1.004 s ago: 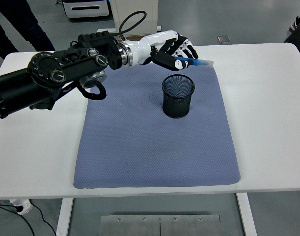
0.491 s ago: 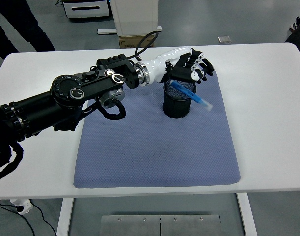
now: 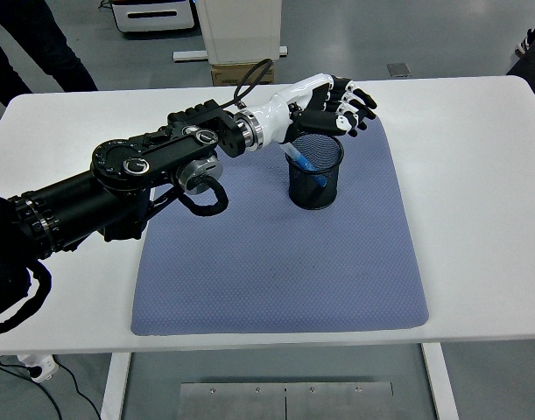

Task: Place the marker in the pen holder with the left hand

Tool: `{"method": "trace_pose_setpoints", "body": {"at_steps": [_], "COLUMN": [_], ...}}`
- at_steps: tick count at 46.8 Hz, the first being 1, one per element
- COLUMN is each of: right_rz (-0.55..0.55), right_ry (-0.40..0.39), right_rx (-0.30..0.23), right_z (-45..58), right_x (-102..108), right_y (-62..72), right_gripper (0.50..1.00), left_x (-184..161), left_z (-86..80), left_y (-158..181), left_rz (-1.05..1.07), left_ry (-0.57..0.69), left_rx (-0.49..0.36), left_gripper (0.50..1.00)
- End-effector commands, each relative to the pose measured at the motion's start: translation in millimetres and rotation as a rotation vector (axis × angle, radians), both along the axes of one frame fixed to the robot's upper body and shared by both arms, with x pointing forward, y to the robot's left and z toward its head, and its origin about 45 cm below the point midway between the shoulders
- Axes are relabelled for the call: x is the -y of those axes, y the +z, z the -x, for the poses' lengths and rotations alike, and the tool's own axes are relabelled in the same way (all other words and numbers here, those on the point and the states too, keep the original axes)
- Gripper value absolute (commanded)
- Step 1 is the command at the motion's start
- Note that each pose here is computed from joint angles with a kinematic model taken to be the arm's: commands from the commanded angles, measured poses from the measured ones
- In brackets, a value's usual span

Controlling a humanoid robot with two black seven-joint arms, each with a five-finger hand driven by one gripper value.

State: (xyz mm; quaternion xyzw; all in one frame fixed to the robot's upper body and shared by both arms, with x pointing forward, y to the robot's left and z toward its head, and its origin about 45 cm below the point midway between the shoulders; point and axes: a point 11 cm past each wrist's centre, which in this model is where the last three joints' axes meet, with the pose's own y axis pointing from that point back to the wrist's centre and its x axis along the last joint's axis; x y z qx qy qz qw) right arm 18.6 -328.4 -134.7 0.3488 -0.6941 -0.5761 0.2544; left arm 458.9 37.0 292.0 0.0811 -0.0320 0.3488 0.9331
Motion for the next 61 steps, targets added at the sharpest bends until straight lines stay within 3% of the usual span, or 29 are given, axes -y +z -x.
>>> {"method": "trace_pose_setpoints", "body": {"at_steps": [1, 2, 4, 5, 7, 11, 13, 14, 24, 35, 47, 61], "right_rz": [0.0, 0.0, 0.0, 0.0, 0.0, 0.0, 0.0, 0.0, 0.0, 0.0, 0.0, 0.0], "right_ry": [0.0, 0.0, 0.0, 0.0, 0.0, 0.0, 0.0, 0.0, 0.0, 0.0, 0.0, 0.0], "right_rx": [0.0, 0.0, 0.0, 0.0, 0.0, 0.0, 0.0, 0.0, 0.0, 0.0, 0.0, 0.0], "right_z": [0.0, 0.0, 0.0, 0.0, 0.0, 0.0, 0.0, 0.0, 0.0, 0.0, 0.0, 0.0], "right_x": [0.0, 0.0, 0.0, 0.0, 0.0, 0.0, 0.0, 0.0, 0.0, 0.0, 0.0, 0.0], "right_y": [0.0, 0.0, 0.0, 0.0, 0.0, 0.0, 0.0, 0.0, 0.0, 0.0, 0.0, 0.0], "right_gripper": [1.0, 1.0, 1.0, 1.0, 1.0, 1.0, 1.0, 1.0, 1.0, 1.0, 1.0, 1.0], "left_x": [-0.7, -0.6, -2.2, -2.1, -2.9, -10.5, -17.8, -22.1, -50.7, -117.4, -176.9, -202.2], "left_z": [-2.3, -2.8, -4.9, -5.6, -6.4, -12.7, -16.7, -18.6, -31.2, -43.9, -41.2, -28.1], "left_y": [6.1, 7.9, 12.3, 14.9, 16.5, 27.5, 32.5, 34.1, 30.9, 10.0, -15.5, -51.6], "left_rz": [0.017, 0.021, 0.033, 0.04, 0.045, 0.082, 0.093, 0.097, 0.127, 0.151, 0.315, 0.394], "left_ry": [0.007, 0.008, 0.016, 0.018, 0.021, 0.049, 0.066, 0.076, 0.177, 0.348, 0.505, 0.596], "left_rx": [0.006, 0.008, 0.012, 0.015, 0.016, 0.024, 0.03, 0.032, 0.025, -0.019, -0.096, -0.181], "left_gripper": [0.5, 0.505, 0.61, 0.636, 0.651, 0.906, 0.985, 1.0, 1.0, 1.0, 1.0, 1.0]}}
